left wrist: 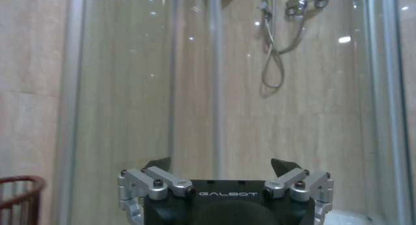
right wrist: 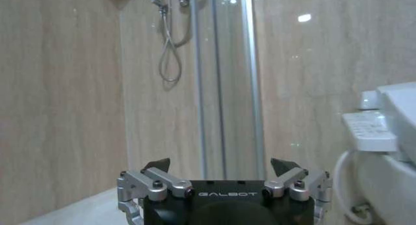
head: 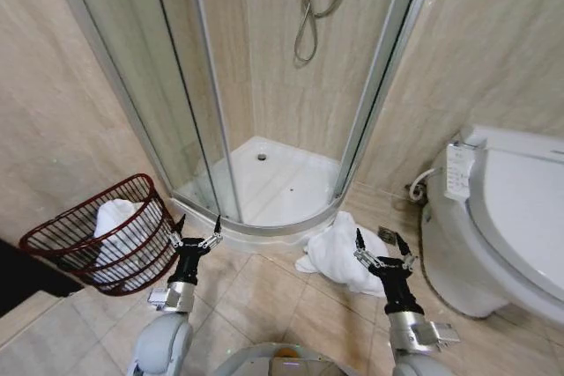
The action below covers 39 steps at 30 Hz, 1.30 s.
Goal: Discard the used towel into the hamper.
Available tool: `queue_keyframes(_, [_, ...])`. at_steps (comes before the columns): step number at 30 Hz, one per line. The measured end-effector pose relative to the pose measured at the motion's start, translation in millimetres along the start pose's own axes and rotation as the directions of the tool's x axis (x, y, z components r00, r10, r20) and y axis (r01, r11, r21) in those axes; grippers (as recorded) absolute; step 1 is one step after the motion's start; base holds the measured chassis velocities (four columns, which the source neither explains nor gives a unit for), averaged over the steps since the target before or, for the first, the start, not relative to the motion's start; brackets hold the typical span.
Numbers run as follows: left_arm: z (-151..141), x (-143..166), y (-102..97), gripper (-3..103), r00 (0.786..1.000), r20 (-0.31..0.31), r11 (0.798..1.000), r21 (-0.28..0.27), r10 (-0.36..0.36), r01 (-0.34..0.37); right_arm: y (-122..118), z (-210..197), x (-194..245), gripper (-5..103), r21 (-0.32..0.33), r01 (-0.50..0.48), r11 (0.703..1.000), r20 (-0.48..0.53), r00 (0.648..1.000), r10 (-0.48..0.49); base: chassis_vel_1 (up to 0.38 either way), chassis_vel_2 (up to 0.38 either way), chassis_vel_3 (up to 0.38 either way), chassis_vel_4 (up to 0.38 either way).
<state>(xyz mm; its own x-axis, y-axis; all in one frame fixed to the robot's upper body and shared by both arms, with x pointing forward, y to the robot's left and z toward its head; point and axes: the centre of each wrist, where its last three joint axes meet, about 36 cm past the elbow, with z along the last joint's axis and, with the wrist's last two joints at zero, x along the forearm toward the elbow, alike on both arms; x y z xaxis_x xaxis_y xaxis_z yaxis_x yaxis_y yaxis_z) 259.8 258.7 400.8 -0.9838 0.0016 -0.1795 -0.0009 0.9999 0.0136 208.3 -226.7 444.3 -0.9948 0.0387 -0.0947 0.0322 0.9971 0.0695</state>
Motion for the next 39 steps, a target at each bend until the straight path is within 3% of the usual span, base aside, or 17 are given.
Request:
queue_keyframes(9, [0.8,1.7,-0.5,100,1.000,-0.021,1.000,0.007,-0.004,0.004,0.8,3.7,-0.1,100,-0.004,-0.010,1.000,0.005,1.000,0.010,-0.161,-0.156,0.156,0.145])
queue_keyframes(39, [4.8,0.5,-3.5,100,1.000,0.001,1.000,-0.002,-0.004,0.004,5.6,6.9,-2.9,100,-0.019,-0.031,0.999,0.016,0.999,0.031,0.042,0.038,0.020,0.027])
